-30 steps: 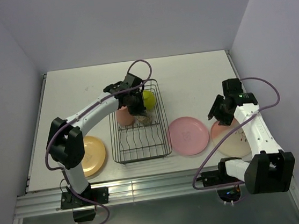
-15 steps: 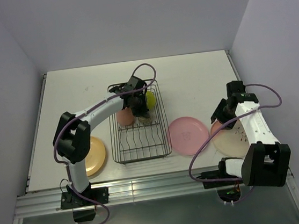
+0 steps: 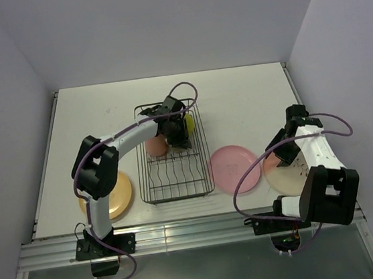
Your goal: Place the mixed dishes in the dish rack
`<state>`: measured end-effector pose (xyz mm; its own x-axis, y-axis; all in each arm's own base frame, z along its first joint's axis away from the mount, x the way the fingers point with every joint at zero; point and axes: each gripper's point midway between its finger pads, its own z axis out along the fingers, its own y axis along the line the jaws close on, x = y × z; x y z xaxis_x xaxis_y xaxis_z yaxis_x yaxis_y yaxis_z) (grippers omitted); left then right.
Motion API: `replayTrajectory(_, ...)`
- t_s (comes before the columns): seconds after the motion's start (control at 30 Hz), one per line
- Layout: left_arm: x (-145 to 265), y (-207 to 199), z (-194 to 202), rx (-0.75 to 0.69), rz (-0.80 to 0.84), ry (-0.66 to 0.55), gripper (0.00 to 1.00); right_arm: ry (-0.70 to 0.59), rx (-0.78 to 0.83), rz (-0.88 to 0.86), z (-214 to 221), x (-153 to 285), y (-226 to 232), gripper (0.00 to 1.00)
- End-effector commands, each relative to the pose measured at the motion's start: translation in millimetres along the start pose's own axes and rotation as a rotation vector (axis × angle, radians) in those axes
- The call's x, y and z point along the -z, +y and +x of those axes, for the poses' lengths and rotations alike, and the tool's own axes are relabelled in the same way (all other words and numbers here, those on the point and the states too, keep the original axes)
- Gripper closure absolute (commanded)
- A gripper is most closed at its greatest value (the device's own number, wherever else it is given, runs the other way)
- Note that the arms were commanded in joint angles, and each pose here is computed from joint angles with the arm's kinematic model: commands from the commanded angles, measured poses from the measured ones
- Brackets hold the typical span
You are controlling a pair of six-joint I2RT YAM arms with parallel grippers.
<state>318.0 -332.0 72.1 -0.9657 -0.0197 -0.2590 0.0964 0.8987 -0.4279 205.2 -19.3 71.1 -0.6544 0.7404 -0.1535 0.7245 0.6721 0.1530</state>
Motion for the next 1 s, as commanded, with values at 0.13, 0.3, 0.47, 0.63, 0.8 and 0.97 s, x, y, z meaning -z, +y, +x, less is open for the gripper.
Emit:
replayTrajectory(0.13, 59.6, -48.7, -23.9, -0.023, 0.154, -0.094, 0.45, 0.022, -0.053, 0.092, -8.6, -29.4, -17.4, 0.43)
replayTrajectory(0.3, 82.7, -59.2, -31.1, -0.048, 0.170, -0.120, 0.39, 0.033, -0.065, 0.097, -22.8, -47.1, -9.0, 0.44)
replayTrajectory(0.47, 104.2, -64.0, -29.7, -0.052, 0.192, -0.143, 0.39, 0.052, -0.060, 0.094, -37.7, -62.5, 2.7, 0.80)
replayTrajectory(0.63, 117.3, -59.3, -23.3, -0.050, 0.182, -0.150, 0.38, 0.056, -0.011, 0.106, -60.8, -78.1, 29.5, 0.85)
replayTrajectory(0.8, 126.2, -50.1, -14.3, -0.038, 0.157, -0.149, 0.38, 0.062, 0.057, 0.024, -78.8, -89.3, 89.9, 0.85)
replayTrajectory(0.97, 135.5, -43.2, -9.0, -0.032, 0.123, -0.148, 0.38, 0.065, 0.139, -0.097, -95.0, -96.8, 154.1, 0.85)
